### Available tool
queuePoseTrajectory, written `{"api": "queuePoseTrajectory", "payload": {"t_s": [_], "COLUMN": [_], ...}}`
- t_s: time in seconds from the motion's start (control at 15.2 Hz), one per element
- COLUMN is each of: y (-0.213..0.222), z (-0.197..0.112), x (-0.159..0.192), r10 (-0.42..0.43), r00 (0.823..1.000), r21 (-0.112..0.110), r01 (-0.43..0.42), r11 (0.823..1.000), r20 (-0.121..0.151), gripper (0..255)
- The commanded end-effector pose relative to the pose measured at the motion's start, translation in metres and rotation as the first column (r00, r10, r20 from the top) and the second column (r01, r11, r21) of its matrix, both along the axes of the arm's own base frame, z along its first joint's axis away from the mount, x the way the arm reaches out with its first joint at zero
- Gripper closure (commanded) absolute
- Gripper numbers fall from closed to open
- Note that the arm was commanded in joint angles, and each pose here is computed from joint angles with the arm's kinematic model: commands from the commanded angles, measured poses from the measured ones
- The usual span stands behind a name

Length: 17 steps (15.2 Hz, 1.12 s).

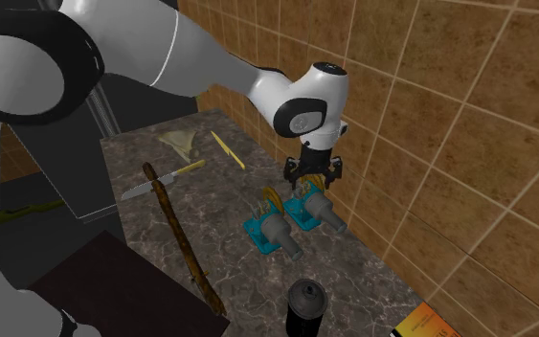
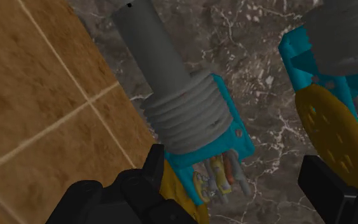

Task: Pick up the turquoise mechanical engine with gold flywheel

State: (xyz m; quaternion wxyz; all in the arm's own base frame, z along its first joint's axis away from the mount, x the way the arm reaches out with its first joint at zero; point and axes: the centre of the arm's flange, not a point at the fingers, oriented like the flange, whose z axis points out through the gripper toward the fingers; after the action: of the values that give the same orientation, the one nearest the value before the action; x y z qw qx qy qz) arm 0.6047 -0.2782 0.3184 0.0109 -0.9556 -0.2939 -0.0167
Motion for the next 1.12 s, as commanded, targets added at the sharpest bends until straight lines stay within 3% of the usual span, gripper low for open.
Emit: {"api": "queuePoseTrajectory", "payload": {"t_s": [0.0,0.66,0.73,1.06], "y": [-0.011,-0.014,-0.014,-0.013], "z": [-0.017,-0.061,-0.062,-0.061], "x": [0.023,0.030,0.029,0.028], "r10": [0.032,0.041,0.041,0.041], "r00": [0.999,0.999,0.999,0.999], "r21": [0.001,0.001,0.001,0.001], "r01": [-0.032,-0.041,-0.041,-0.041], "r11": [0.999,0.999,0.999,0.999], "r20": [0.001,0.001,0.001,0.001], "gripper": [0,0,255,255]}}
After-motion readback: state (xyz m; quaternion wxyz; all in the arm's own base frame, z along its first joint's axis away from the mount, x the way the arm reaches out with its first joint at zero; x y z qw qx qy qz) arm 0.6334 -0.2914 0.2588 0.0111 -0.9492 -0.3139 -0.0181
